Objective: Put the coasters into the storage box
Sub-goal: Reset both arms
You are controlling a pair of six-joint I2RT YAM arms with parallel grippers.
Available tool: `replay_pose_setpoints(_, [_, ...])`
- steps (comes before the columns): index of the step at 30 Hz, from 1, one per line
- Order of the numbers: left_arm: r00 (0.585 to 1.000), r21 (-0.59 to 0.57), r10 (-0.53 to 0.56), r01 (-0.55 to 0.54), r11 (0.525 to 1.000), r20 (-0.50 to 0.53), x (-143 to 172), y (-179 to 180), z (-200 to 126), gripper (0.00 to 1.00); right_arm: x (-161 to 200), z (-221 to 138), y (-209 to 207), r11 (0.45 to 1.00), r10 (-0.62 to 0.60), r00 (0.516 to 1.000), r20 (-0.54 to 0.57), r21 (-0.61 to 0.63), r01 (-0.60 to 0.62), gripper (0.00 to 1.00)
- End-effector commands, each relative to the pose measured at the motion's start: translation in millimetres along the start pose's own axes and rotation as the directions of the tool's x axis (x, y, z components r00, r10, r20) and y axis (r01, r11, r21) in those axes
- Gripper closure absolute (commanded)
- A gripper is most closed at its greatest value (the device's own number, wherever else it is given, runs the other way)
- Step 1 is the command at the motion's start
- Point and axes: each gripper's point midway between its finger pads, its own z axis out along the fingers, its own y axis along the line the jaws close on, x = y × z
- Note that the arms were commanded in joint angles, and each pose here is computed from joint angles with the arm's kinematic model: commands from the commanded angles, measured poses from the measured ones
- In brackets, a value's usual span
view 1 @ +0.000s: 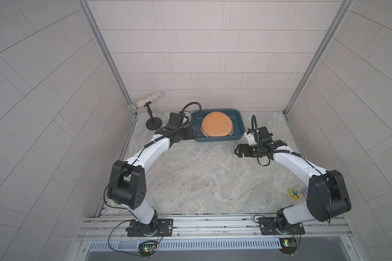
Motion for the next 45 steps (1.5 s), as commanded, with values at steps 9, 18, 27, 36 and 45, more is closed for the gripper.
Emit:
replay_pose_setpoints(9, [0.962, -0.432, 0.111, 0.007, 0.902, 0.248, 17.5, 139.1, -49.5, 0.0, -53.6, -28.6, -96.1, 0.875, -0.199, 0.928, 0.316, 0.483, 0.023, 0.0])
replay_pose_setpoints(18, [0.939, -0.46, 0.158, 0.001, 0.888, 0.306, 32.9, 164.7, -33.3, 0.0, -48.1, -9.6, -142.3, 0.843, -0.233, 0.885, 0.402, 0.537, -0.022, 0.0])
replay_pose_setpoints(27, [0.885, -0.401, 0.177, 0.013, 0.916, 0.432, 45.5, 171.9, -22.7, 0.0, -31.4, -1.6, -148.7, 0.853, -0.292, 0.821, 0.49, 0.521, -0.008, 0.0])
replay_pose_setpoints(36, [0.862, -0.397, 0.179, 0.028, 0.917, 0.474, 59.0, 179.3, -11.3, 0.0, -21.1, -3.6, -145.3, 0.84, -0.333, 0.771, 0.543, 0.542, -0.019, 0.0])
replay_pose_setpoints(45, [0.865, -0.396, 0.176, 0.028, 0.918, 0.47, 59.8, 179.8, -10.5, 0.0, -12.9, -13.4, -148.1, 0.784, -0.371, 0.735, 0.568, 0.616, -0.08, 0.0])
